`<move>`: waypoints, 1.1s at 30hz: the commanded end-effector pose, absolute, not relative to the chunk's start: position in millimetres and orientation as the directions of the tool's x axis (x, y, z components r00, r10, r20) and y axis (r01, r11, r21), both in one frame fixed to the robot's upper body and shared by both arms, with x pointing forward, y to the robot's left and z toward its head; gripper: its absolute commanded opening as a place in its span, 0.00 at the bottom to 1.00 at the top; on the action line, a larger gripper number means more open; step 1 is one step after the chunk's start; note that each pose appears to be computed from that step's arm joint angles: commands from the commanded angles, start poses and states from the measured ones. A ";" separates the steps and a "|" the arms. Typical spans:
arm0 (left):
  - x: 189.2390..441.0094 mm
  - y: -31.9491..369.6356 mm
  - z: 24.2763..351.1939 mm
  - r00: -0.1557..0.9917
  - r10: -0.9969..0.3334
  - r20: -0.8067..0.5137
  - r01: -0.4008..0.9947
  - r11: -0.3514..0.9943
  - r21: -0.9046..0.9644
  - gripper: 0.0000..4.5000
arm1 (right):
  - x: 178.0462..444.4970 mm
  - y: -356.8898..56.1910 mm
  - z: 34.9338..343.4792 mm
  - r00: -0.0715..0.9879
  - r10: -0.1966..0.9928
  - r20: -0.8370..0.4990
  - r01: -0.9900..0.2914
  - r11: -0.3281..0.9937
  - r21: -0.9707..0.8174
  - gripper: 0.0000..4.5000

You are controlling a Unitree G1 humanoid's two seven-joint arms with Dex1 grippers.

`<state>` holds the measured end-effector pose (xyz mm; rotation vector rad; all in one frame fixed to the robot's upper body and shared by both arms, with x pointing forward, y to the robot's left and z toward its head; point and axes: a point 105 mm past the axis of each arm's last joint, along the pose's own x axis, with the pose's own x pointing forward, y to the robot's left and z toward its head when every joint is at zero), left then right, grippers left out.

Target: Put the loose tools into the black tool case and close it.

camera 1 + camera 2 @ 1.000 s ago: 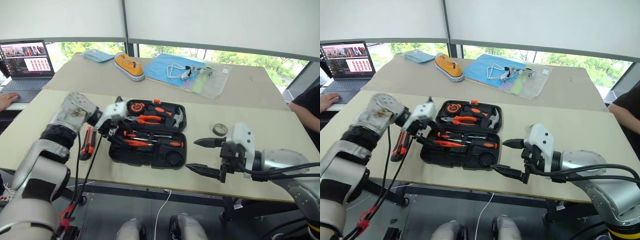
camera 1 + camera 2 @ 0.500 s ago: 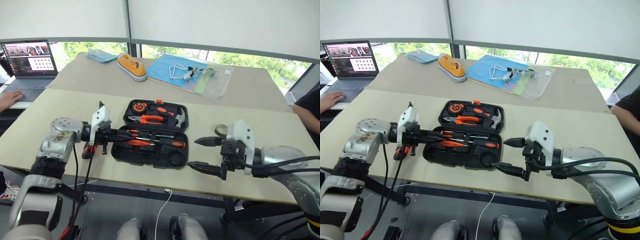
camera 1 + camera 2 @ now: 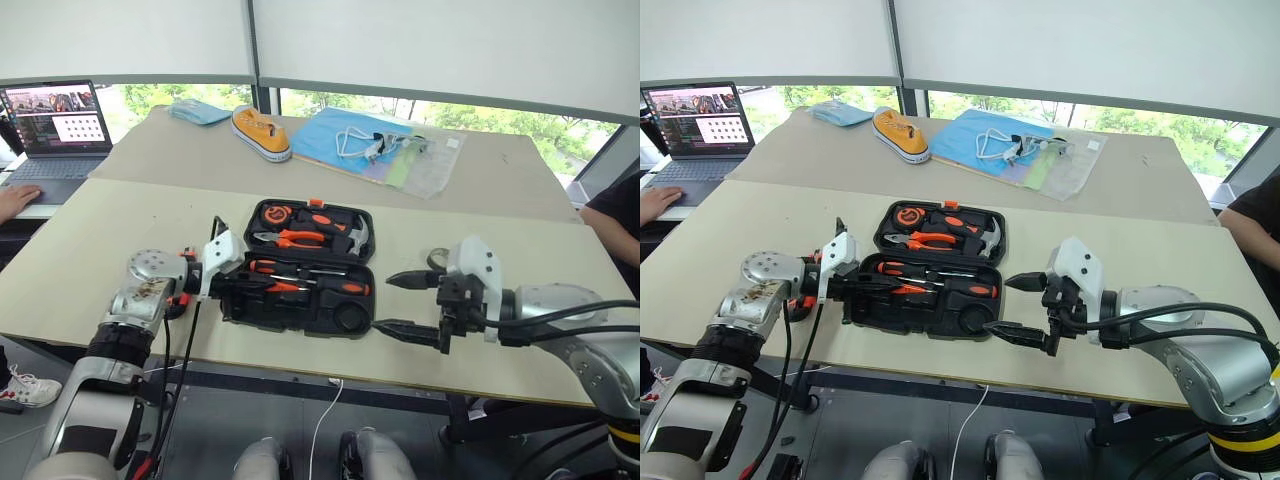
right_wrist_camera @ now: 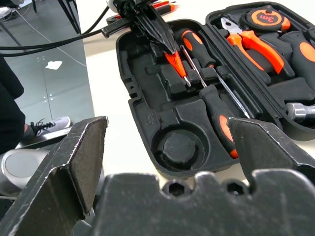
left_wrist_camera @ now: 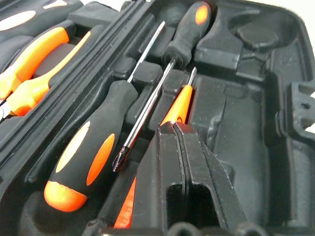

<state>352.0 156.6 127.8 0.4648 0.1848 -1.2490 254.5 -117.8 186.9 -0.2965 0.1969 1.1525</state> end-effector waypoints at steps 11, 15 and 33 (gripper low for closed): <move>355.2 156.4 120.5 0.295 -0.866 -0.404 0.950 0.222 0.218 0.01 | 250.1 -111.2 193.3 0.388 0.878 -0.279 -0.921 0.357 -0.156 1.00; 357.5 168.0 124.3 0.364 -0.843 -0.396 0.928 0.295 0.227 0.01 | 252.3 -110.9 194.8 0.386 0.880 -0.278 -0.921 0.351 -0.167 1.00; 237.6 312.2 156.7 0.916 -0.292 -0.275 0.316 0.947 0.046 0.98 | 279.3 -84.2 219.9 0.187 0.955 -0.230 -0.967 0.138 -0.214 1.00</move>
